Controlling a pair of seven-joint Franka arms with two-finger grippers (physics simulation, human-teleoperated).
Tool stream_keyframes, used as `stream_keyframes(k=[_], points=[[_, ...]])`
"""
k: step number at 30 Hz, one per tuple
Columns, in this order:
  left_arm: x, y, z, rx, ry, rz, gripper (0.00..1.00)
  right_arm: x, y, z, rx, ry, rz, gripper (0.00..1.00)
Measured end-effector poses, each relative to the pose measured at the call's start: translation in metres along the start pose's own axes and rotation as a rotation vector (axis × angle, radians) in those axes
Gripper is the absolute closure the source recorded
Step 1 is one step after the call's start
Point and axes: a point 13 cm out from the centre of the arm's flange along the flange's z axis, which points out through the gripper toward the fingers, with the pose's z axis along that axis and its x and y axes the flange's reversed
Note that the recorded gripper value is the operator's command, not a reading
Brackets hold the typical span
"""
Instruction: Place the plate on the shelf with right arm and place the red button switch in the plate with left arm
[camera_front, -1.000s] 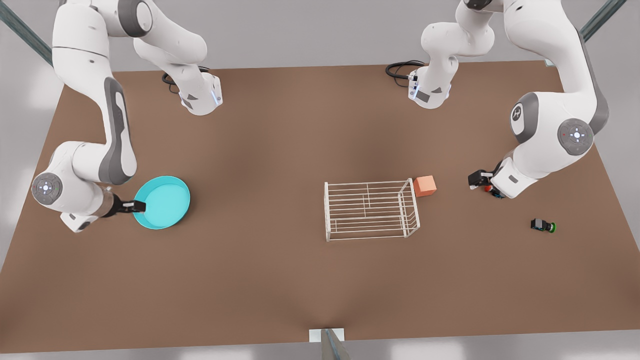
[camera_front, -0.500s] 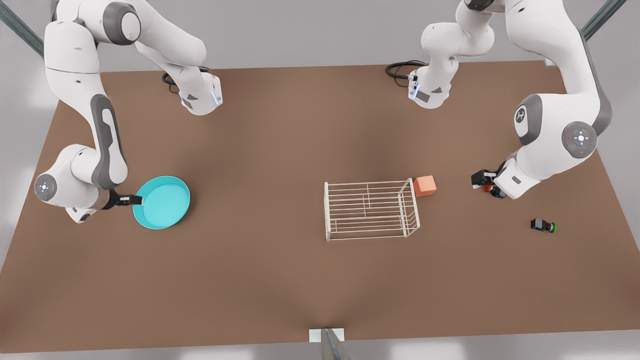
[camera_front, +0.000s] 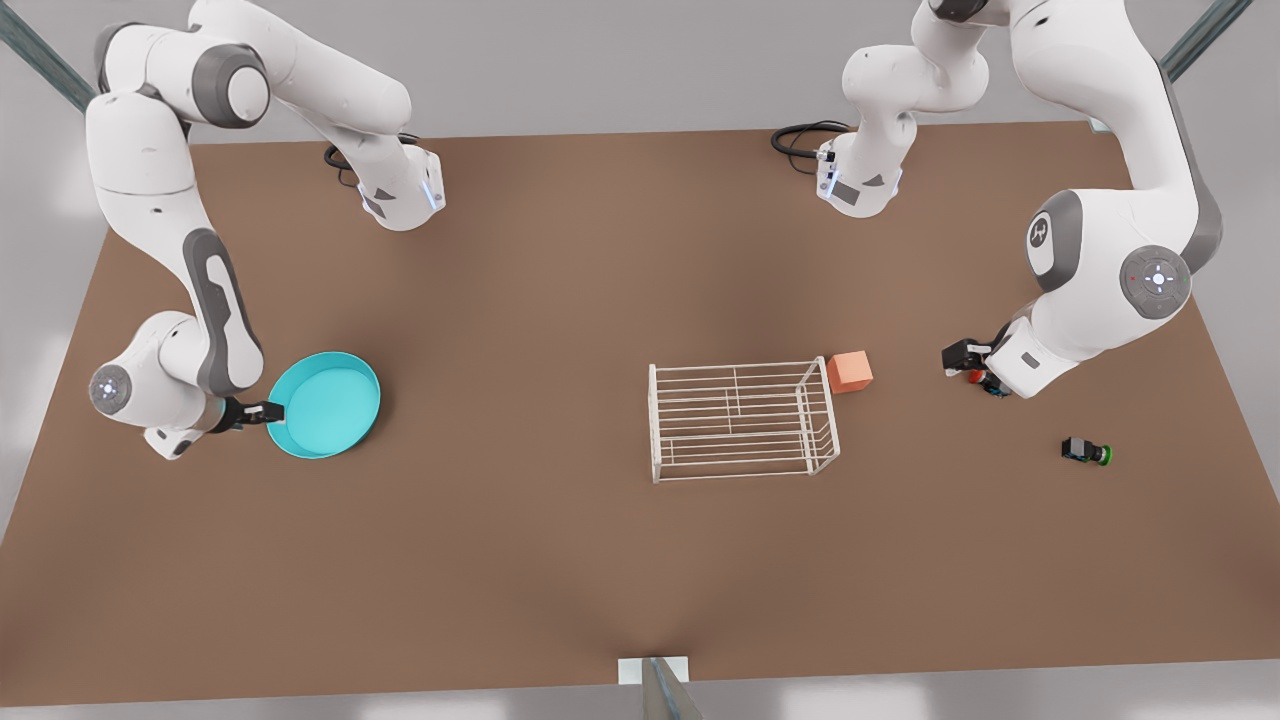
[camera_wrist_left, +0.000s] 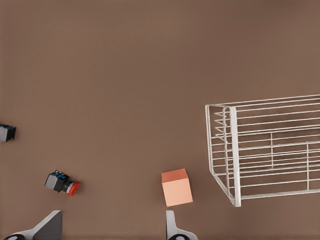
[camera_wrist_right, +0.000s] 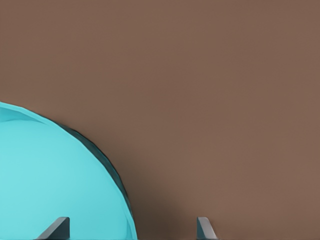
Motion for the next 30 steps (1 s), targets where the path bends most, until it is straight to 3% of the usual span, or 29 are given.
stream_keyframes(k=[6,10,14,18,27,30], points=[[0.001,0.008,0.005,-0.013,0.01,-0.007,0.0,-0.003,0.006,0.011,-0.023,-0.003,-0.028,0.24],[0.007,0.01,0.002,-0.016,0.024,-0.008,0.0,-0.004,0.009,0.013,-0.027,-0.004,-0.045,0.45],[0.022,0.022,-0.006,-0.016,0.07,-0.029,0.0,-0.003,0.008,0.012,-0.045,-0.012,-0.051,0.45],[0.029,0.0,-0.057,0.01,0.018,0.003,0.0,0.0,0.008,0.018,-0.078,-0.015,-0.05,0.45],[0.035,-0.003,-0.064,0.097,0.035,0.011,0.0,0.009,0.0,0.02,-0.153,-0.033,-0.033,0.46],[0.035,-0.001,-0.076,0.106,0.008,0.023,0.0,0.012,0.001,0.022,-0.169,-0.03,-0.036,0.53]])
